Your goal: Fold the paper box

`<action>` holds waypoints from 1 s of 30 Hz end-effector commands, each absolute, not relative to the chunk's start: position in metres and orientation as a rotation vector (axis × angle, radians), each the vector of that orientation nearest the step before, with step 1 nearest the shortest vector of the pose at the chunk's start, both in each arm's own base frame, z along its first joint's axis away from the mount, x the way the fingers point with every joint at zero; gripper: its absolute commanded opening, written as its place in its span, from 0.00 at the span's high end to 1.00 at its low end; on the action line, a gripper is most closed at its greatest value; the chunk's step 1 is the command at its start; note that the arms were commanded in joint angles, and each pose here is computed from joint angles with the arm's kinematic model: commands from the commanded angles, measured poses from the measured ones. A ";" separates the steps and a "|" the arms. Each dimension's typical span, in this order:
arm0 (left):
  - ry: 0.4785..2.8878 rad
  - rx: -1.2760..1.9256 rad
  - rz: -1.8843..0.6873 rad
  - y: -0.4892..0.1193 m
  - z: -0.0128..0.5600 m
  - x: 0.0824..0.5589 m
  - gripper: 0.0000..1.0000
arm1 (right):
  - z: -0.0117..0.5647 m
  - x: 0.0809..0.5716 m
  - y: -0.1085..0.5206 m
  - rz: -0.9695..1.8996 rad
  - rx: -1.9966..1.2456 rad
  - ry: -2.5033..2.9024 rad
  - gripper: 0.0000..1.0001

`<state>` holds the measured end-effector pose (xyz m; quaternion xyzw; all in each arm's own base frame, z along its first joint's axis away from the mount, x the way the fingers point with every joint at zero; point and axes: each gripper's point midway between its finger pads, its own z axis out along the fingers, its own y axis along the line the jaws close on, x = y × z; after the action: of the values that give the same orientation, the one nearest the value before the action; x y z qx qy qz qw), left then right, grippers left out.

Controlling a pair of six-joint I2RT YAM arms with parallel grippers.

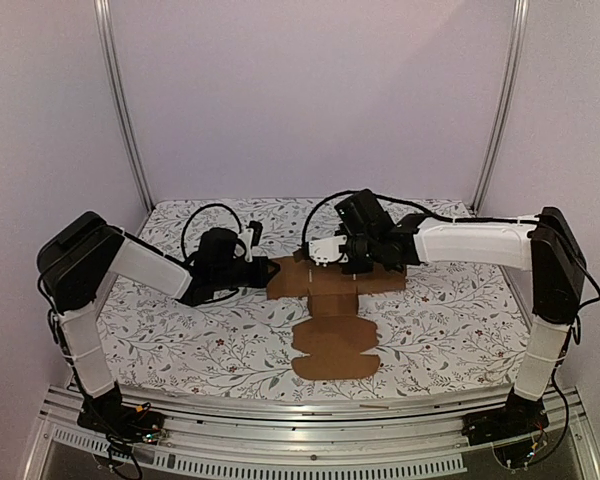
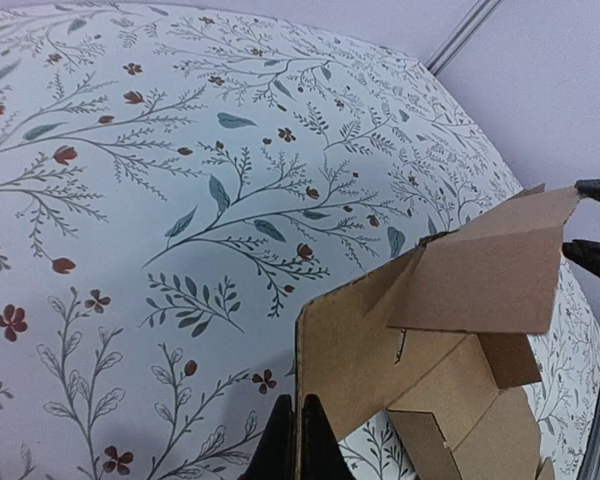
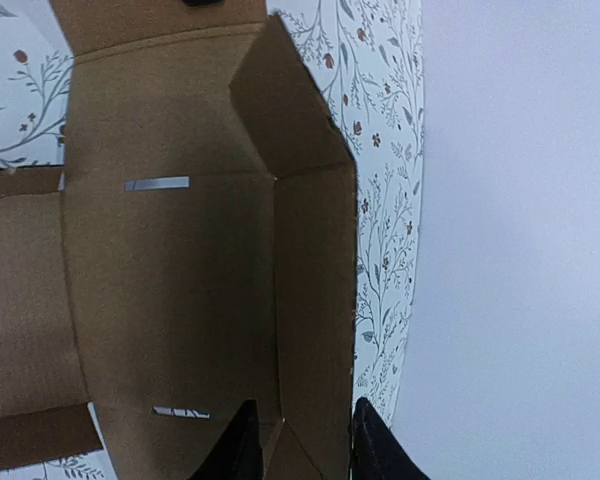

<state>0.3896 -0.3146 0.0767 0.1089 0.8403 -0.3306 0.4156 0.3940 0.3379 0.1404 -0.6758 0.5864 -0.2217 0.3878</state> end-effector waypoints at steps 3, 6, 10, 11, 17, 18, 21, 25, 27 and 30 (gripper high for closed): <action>2.037 0.379 -0.695 -0.308 0.096 0.393 1.00 | 0.148 0.341 0.325 -0.132 -1.907 1.817 0.61; 2.004 0.410 -0.655 -0.305 0.103 0.394 1.00 | 0.132 0.333 0.320 -0.040 -1.957 1.941 0.61; 1.974 0.479 -0.624 -0.306 0.108 0.389 1.00 | 0.125 0.341 0.318 -0.025 -1.936 1.998 0.62; 1.970 0.505 -0.604 -0.307 0.108 0.387 1.00 | 0.130 0.344 0.318 -0.027 -1.927 1.997 0.61; 1.931 0.635 -0.484 -0.313 0.112 0.375 1.00 | 0.195 0.343 0.326 0.089 -1.918 1.855 0.45; 1.921 0.648 -0.484 -0.315 0.113 0.373 1.00 | 0.205 0.343 0.326 0.090 -1.919 1.817 0.41; 1.899 0.647 -0.438 -0.313 0.119 0.375 1.00 | 0.218 0.353 0.326 0.050 -1.911 1.762 0.35; 1.863 0.670 -0.408 -0.314 0.127 0.371 1.00 | 0.202 0.374 0.323 0.001 -1.918 1.792 0.34; 1.849 0.680 -0.394 -0.315 0.131 0.369 1.00 | 0.193 0.379 0.320 -0.009 -1.927 1.812 0.34; 1.837 0.679 -0.366 -0.314 0.134 0.368 1.00 | 0.180 0.378 0.316 0.002 -1.964 1.843 0.38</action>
<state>0.3749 -0.3162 0.1283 0.2705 0.7817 -0.1815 0.5318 0.3774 0.3252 0.2132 -0.6971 0.6617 -0.0014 0.2760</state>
